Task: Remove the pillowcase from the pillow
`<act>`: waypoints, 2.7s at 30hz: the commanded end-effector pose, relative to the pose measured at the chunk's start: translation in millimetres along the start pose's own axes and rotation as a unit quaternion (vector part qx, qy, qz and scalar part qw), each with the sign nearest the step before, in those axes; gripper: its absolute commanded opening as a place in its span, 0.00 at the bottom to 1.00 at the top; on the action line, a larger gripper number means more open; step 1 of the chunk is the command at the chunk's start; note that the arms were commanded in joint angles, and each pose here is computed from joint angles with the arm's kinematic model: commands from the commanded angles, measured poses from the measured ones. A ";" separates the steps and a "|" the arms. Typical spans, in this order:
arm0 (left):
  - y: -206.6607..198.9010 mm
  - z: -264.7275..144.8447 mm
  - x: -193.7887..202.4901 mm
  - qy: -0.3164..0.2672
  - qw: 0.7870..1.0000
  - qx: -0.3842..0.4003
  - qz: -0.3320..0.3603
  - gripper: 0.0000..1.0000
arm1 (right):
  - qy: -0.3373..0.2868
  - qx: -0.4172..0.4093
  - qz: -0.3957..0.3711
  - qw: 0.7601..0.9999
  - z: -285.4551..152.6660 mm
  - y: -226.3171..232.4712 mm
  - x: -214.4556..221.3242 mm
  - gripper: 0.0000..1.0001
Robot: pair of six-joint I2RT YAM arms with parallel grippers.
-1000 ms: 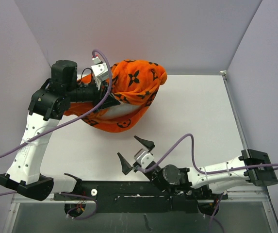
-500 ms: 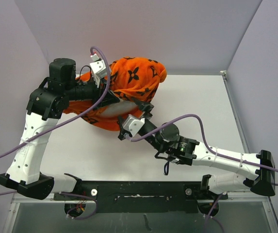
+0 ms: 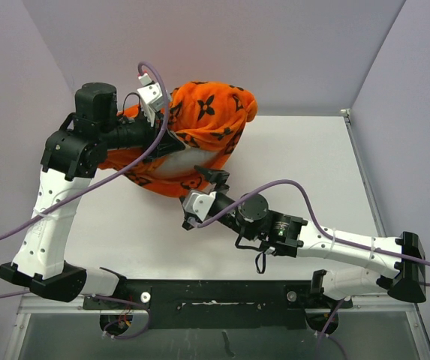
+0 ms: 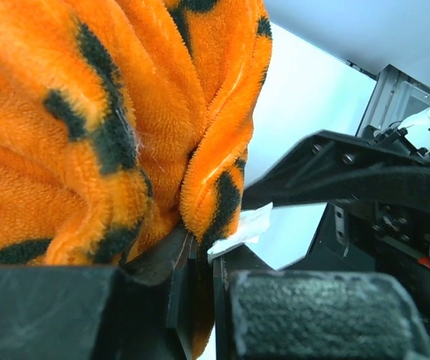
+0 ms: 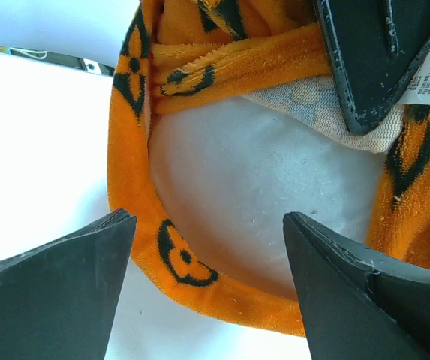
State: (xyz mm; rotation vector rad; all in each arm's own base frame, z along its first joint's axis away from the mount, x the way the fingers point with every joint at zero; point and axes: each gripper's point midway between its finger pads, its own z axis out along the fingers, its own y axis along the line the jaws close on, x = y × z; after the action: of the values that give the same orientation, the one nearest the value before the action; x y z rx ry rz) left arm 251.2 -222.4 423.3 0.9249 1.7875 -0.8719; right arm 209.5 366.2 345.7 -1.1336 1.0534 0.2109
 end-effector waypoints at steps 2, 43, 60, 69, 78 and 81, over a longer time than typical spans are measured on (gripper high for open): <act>-15.0 -15.1 -29.8 -0.045 0.999 0.013 0.020 0.00 | -0.014 0.052 -0.009 0.998 18.9 -49.4 -16.5 0.85; -7.3 -130.9 -79.9 -0.108 0.956 -0.191 0.197 0.00 | 0.074 0.117 0.030 0.990 71.5 -47.4 45.3 0.00; 49.9 -178.4 -119.2 -0.163 0.867 -0.395 0.257 0.00 | 0.139 0.186 0.172 0.957 -30.1 -40.2 106.9 0.00; 75.7 -99.6 -28.2 -0.056 0.950 -0.292 0.099 0.00 | 0.131 0.167 0.184 0.960 -52.5 -38.0 97.4 0.00; 41.4 -29.6 20.9 0.008 0.984 -0.029 -0.173 0.00 | 0.061 0.022 0.115 0.991 -63.2 -17.4 33.0 0.43; 37.6 -24.8 13.4 -0.002 0.982 -0.009 -0.191 0.00 | 0.038 -0.017 0.078 0.996 -65.0 -12.3 4.7 0.59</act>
State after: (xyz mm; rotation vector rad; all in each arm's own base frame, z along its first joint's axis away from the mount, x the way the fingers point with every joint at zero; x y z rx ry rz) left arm 263.2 -175.7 391.9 0.6495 2.0458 -0.9927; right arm 204.3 303.7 302.1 -1.0045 1.3431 0.3040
